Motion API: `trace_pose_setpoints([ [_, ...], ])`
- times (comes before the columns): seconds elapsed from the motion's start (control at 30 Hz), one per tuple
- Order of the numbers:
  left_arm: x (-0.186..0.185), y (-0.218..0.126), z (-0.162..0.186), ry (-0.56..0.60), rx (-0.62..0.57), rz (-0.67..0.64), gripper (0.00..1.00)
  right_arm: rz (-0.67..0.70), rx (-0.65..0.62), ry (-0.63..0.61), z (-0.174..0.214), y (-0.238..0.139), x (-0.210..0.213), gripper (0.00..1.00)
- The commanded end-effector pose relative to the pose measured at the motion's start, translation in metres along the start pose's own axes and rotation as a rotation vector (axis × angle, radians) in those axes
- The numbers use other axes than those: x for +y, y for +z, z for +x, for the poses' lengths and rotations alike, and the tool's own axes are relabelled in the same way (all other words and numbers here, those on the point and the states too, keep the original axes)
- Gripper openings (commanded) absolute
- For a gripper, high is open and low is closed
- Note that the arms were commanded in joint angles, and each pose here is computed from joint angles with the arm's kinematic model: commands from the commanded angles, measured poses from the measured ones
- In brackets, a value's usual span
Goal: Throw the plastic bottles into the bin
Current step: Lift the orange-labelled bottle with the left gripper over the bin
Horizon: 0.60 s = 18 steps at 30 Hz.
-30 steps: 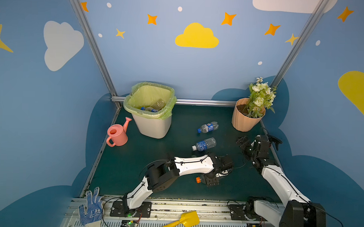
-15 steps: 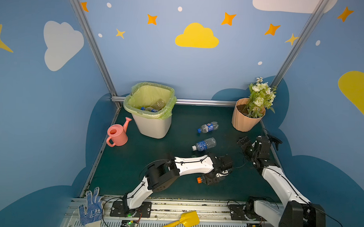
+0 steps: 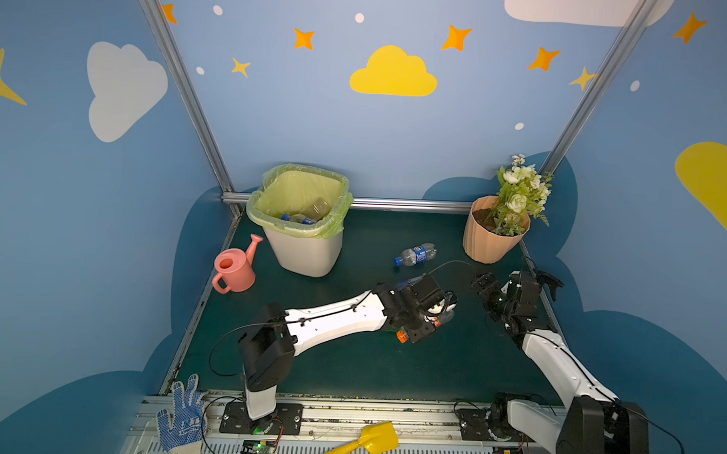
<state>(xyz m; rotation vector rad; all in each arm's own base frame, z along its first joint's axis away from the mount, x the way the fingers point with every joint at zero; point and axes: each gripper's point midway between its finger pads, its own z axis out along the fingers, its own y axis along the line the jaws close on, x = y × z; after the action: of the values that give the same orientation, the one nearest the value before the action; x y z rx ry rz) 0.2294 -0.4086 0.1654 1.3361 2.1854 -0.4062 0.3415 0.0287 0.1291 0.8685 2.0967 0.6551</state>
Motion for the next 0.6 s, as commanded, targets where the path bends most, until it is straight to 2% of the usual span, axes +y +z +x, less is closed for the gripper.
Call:
trace_pose_setpoints([
  [0.0, 0.037, -0.041, -0.029, -0.094, -0.177, -0.107, 0.5, -0.048, 0.011, -0.023, -0.002, 0.002, 0.012, 0.95],
  [0.1, 0.079, -0.088, -0.04, -0.169, -0.327, -0.233, 0.5, -0.081, 0.036, -0.046, 0.0, 0.006, 0.021, 0.95],
  [0.23, 0.133, -0.17, -0.048, -0.285, -0.597, -0.435, 0.5, -0.125, 0.083, -0.085, 0.006, 0.014, 0.037, 0.95],
  [0.27, 0.14, -0.191, -0.049, -0.291, -0.673, -0.483, 0.5, -0.132, 0.096, -0.095, 0.008, 0.017, 0.042, 0.95],
  [0.37, 0.158, -0.245, -0.044, -0.285, -0.804, -0.622, 0.52, -0.159, 0.126, -0.127, 0.013, 0.023, 0.057, 0.95],
  [0.57, 0.175, -0.336, -0.038, -0.213, -0.936, -0.859, 0.52, -0.219, 0.206, -0.175, 0.028, 0.037, 0.087, 0.95],
])
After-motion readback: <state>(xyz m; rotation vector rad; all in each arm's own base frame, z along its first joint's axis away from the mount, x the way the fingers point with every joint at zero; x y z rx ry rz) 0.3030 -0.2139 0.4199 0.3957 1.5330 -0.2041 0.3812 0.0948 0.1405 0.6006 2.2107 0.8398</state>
